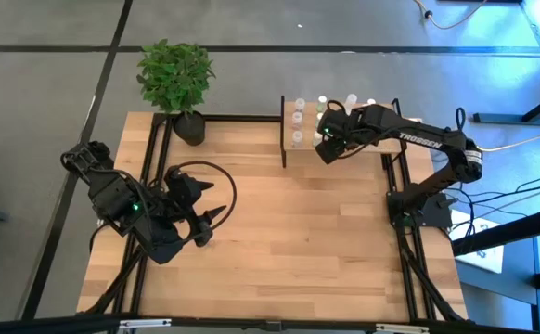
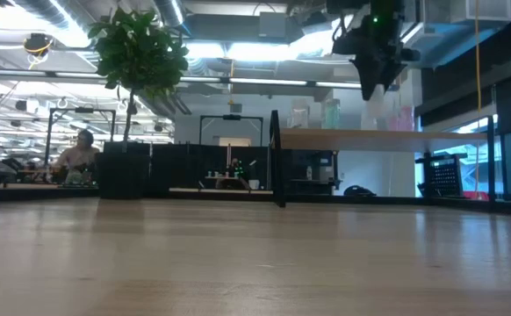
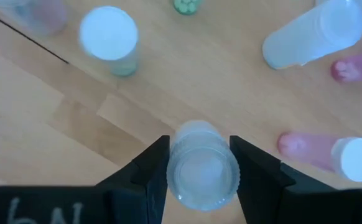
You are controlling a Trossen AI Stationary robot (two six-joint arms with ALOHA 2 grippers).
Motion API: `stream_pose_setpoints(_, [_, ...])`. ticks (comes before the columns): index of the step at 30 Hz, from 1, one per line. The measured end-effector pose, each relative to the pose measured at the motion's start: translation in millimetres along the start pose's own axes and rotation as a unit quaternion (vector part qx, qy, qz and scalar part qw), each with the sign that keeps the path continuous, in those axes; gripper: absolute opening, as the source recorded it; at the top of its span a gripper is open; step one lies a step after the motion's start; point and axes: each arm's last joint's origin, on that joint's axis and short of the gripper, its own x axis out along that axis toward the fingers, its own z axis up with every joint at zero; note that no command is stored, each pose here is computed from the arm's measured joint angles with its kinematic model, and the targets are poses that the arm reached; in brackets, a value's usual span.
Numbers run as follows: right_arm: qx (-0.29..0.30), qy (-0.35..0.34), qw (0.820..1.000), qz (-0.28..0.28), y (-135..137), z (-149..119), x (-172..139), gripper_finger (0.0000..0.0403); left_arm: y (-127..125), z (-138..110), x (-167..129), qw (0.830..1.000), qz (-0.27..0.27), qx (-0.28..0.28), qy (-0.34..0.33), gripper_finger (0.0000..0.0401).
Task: Pick and place medicine bottles onto shelf by color
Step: Put the white pill bottle aligned with the other white pill bottles on the shelf
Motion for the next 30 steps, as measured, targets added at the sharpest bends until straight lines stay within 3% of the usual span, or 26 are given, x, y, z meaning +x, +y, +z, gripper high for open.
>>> stream_pose_setpoints(12, [0.006,-0.004,0.999,-0.033,-2.9,-2.3,20.5,0.0154,0.0,0.0,0.0,1.0,0.0,0.0,0.0,0.0295])
stream_pose_setpoints(30, [0.017,-0.01,0.999,-0.025,-4.1,0.5,26.6,0.0154,0.0,0.0,0.0,1.0,0.0,0.0,0.0,0.0295])
